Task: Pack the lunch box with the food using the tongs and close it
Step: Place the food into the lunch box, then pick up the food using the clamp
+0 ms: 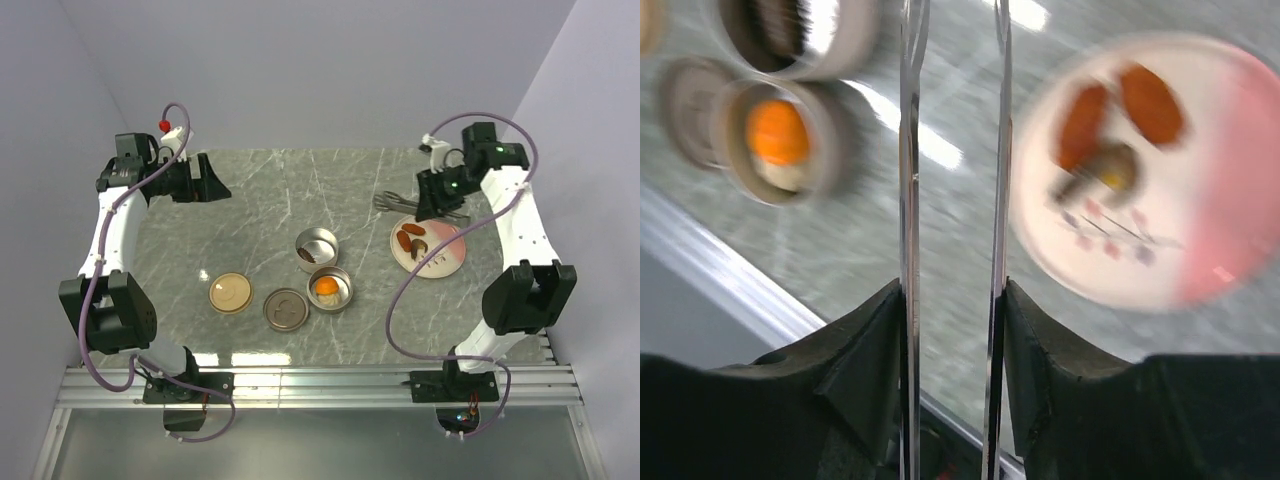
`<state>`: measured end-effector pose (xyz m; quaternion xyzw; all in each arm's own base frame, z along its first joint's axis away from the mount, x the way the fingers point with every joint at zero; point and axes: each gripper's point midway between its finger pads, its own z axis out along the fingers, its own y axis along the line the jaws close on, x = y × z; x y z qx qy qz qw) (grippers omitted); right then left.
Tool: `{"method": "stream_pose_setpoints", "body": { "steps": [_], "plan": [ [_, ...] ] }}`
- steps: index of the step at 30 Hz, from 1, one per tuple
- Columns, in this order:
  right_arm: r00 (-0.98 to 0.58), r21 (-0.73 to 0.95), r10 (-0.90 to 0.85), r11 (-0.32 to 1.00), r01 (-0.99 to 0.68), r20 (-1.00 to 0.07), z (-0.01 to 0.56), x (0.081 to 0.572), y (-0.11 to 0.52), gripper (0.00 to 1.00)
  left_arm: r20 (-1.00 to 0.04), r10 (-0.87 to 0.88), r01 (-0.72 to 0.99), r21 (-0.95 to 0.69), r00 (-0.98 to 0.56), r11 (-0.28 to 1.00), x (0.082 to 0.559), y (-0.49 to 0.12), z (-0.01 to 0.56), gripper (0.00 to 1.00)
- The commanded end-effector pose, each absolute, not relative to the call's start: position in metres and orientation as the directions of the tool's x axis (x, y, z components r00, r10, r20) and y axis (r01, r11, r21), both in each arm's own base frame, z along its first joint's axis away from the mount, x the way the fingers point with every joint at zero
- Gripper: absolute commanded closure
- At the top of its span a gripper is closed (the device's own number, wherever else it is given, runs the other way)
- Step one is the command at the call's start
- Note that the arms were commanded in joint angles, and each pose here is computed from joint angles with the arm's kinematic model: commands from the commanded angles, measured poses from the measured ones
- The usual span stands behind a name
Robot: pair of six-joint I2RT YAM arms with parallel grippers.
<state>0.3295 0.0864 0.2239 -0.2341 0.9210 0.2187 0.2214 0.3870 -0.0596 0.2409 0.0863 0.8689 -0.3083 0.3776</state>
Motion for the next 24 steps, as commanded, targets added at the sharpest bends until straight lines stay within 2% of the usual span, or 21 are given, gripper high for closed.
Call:
{"method": "stream_pose_setpoints", "body": {
  "steps": [1, 4, 12, 17, 24],
  "plan": [
    [-0.765, 0.162, -0.413, 0.821, -0.548, -0.494, 0.223, 0.320, 0.037, 0.53, -0.779, -0.050, 0.454, -0.415, -0.625, 0.788, 0.388, -0.064, 0.271, 0.01],
    [-0.778, 0.102, -0.432, 0.843, -0.528, -0.456, 0.215, 0.321, 0.004, 0.54, -0.779, -0.053, 0.454, -0.418, -0.624, 0.787, 0.389, -0.065, 0.274, 0.01],
    [-0.725, -0.029, -0.577, 0.789, -0.613, -0.377, 0.194, 0.329, -0.032, 0.55, -0.776, -0.064, 0.451, -0.429, -0.628, 0.782, 0.388, -0.067, 0.272, 0.01],
    [-0.697, -0.035, -0.635, 0.747, -0.664, -0.334, 0.176, 0.336, -0.038, 0.54, -0.772, -0.068, 0.446, -0.434, -0.632, 0.783, 0.389, -0.067, 0.271, 0.01],
    [-0.693, -0.029, -0.641, 0.740, -0.672, -0.330, 0.167, 0.350, -0.039, 0.50, -0.767, -0.064, 0.439, -0.431, -0.638, 0.788, 0.391, -0.065, 0.268, 0.01]
  ]
}}
